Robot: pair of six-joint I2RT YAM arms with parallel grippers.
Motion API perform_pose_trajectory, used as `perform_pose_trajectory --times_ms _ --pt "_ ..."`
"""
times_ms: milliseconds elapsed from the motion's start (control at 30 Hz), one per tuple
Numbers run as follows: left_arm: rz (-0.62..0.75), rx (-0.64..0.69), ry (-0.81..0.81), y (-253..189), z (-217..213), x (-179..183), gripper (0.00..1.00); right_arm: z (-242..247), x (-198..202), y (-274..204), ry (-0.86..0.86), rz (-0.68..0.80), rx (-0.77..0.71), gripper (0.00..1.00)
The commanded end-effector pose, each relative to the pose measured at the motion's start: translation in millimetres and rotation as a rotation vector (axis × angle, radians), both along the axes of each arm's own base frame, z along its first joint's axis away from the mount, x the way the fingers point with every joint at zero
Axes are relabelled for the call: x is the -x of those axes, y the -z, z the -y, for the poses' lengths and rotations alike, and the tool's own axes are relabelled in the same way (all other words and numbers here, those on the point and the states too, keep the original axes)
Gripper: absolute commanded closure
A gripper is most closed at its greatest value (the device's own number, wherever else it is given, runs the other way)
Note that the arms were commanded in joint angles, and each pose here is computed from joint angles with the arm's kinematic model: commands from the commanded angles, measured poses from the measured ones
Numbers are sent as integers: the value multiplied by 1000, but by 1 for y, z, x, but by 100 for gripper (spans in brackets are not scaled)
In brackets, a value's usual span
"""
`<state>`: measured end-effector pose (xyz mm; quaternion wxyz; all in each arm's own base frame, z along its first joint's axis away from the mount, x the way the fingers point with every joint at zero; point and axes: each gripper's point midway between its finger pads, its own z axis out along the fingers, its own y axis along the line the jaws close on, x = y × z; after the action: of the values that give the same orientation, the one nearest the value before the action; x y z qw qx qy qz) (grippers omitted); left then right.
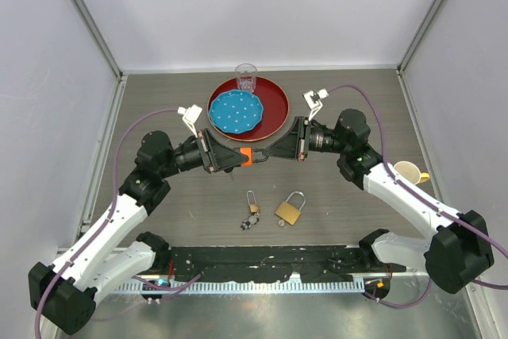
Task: Lock with the key
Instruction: Lock the lock.
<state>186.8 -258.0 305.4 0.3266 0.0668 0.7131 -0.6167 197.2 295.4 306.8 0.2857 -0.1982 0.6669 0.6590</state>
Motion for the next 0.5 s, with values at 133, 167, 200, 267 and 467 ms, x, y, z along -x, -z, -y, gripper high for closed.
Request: perform_pose_trajectory --times_ms 133,167,200,267,467 --pt "131 99 46 -52 1 10 100 -3 1 -19 -9 108 -28 98" --pt "127 108 53 -54 1 11 100 -3 0 -19 -4 114 -28 98" --pt "125 113 58 -55 2 11 100 -3 0 -18 -7 114 -27 98" --pt "136 129 68 -59 2 13 100 -4 1 -18 -12 121 -28 98" --pt "136 154 73 -63 2 14 100 -8 3 -19 -19 127 -31 98"
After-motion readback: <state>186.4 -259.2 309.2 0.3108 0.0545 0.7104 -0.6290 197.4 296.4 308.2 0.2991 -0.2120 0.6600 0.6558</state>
